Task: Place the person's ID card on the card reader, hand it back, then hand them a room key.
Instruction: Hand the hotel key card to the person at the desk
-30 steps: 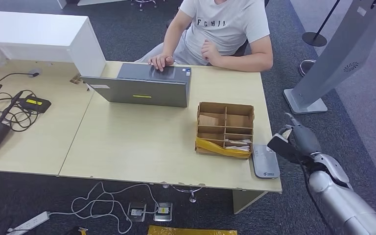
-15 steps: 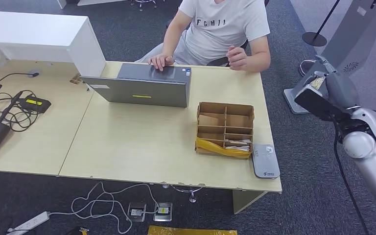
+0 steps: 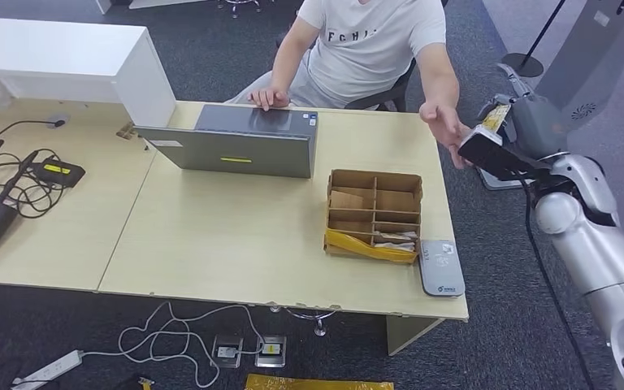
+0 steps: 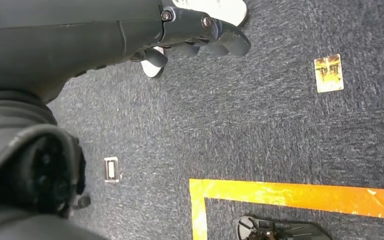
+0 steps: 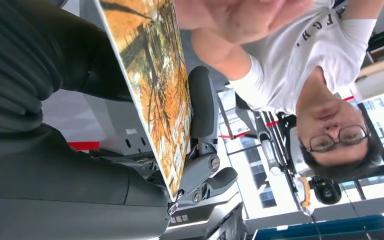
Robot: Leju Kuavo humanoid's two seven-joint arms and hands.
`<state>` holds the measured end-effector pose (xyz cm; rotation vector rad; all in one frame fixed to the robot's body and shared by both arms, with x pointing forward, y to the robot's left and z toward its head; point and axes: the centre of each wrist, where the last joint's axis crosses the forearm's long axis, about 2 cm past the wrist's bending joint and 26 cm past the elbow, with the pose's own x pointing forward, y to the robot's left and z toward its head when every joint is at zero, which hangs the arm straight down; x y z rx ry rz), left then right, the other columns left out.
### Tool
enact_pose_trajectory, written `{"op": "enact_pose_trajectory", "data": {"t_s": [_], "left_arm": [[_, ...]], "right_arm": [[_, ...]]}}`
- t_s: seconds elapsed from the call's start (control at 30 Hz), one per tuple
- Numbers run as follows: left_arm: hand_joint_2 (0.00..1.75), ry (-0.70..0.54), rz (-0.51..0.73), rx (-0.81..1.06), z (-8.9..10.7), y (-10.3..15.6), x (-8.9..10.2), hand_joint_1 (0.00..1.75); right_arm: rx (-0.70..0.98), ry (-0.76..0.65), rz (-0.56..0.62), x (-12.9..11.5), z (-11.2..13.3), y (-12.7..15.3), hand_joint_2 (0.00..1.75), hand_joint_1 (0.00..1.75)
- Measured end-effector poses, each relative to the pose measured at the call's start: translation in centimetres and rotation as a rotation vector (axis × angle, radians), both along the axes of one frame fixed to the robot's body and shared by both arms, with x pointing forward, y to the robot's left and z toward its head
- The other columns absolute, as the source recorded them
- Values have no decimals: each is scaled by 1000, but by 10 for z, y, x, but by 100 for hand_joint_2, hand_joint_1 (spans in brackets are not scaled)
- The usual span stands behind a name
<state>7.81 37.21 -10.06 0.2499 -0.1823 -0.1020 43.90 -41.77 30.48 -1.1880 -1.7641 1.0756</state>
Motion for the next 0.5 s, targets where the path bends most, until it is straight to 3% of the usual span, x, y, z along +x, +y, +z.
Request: {"op": "enact_pose_trajectory", "data": {"t_s": [0.37, 0.4, 0.5], "left_arm": [[0, 7, -47, -3, 0, -2, -1, 0], [0, 7, -49, -4, 0, -2, -1, 0], [0, 8, -57, -4, 0, -2, -1, 0]], "right_arm": [[-29, 60, -37, 14, -27, 16, 175, 172], [-34, 63, -42, 14, -28, 16, 175, 138], [-50, 68, -59, 15, -33, 14, 175, 11]]}}
